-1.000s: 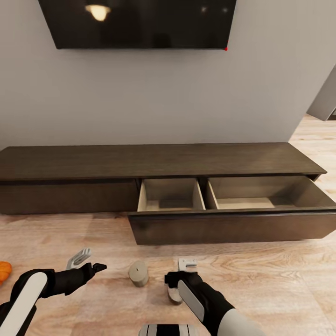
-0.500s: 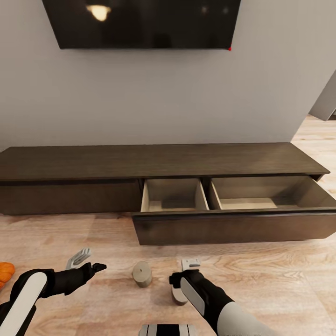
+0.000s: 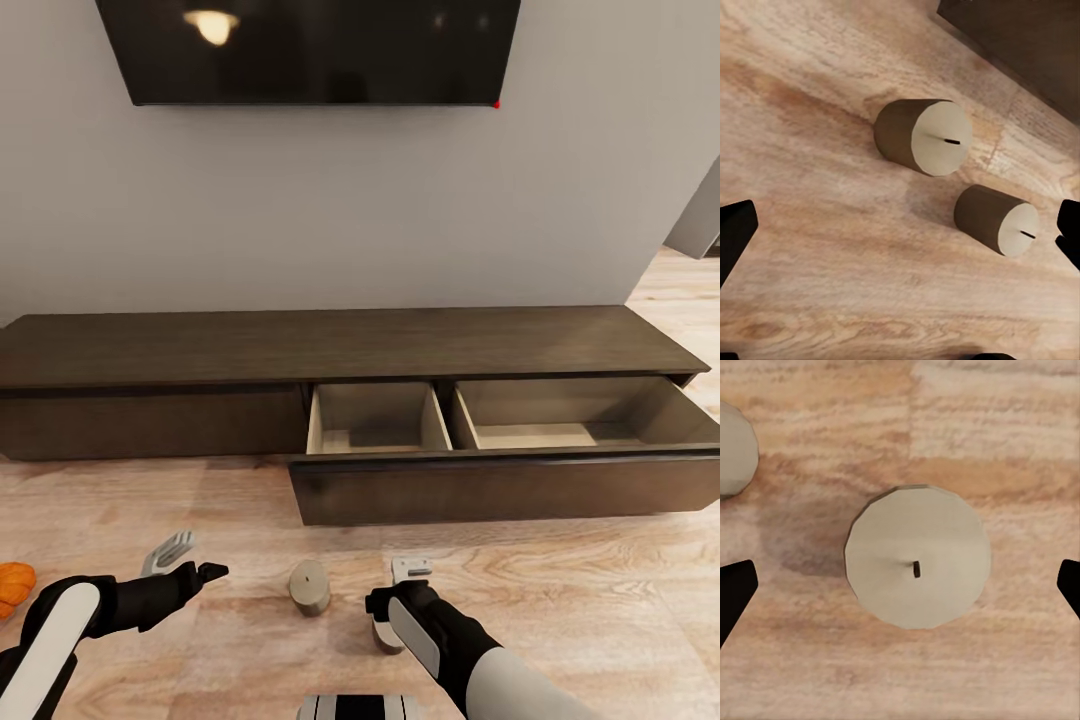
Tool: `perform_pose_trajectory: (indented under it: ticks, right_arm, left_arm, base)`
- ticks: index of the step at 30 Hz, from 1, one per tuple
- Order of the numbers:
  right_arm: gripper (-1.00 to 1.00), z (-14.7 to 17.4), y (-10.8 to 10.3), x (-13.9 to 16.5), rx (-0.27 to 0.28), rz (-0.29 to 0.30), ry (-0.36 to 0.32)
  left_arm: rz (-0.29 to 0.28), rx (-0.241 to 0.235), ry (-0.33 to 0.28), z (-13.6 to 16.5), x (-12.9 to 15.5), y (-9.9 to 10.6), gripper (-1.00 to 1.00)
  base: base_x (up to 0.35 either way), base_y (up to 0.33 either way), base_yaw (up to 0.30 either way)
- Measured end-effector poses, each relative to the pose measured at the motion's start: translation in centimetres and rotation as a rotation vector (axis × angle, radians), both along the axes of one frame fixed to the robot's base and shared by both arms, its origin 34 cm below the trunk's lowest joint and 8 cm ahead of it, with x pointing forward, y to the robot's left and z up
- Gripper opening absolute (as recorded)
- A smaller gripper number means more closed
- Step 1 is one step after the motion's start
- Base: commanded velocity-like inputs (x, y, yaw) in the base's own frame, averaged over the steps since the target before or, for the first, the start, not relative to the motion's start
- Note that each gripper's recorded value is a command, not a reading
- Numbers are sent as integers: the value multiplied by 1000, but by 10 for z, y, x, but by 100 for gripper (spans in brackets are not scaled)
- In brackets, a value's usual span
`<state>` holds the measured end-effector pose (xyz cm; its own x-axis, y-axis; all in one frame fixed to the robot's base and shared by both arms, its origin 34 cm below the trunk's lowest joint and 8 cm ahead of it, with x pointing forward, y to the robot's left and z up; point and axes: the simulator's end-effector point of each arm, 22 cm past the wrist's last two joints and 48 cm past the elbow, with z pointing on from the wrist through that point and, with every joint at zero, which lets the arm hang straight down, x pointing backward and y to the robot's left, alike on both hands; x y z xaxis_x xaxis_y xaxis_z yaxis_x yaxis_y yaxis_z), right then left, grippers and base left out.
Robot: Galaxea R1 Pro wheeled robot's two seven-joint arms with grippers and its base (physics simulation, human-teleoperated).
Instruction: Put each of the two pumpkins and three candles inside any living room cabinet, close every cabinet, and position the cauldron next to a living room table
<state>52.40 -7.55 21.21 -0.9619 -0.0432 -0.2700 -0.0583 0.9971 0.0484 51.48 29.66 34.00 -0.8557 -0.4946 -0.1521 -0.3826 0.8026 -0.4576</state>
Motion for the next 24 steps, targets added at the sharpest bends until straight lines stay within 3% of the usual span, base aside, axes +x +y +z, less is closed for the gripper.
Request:
perform_pose_trajectory:
  ticks: [17,24]
  right_arm:
    - [100,2,0,5,4,-12,-27]
    - [100,-12,0,-3,4,-13,2]
  left_arm:
    - [11,-3,-10,4,3,5,100]
    - [16,-5,16,-8,-1,6,100]
  base:
    - [0,0,0]
    - [0,0,0]
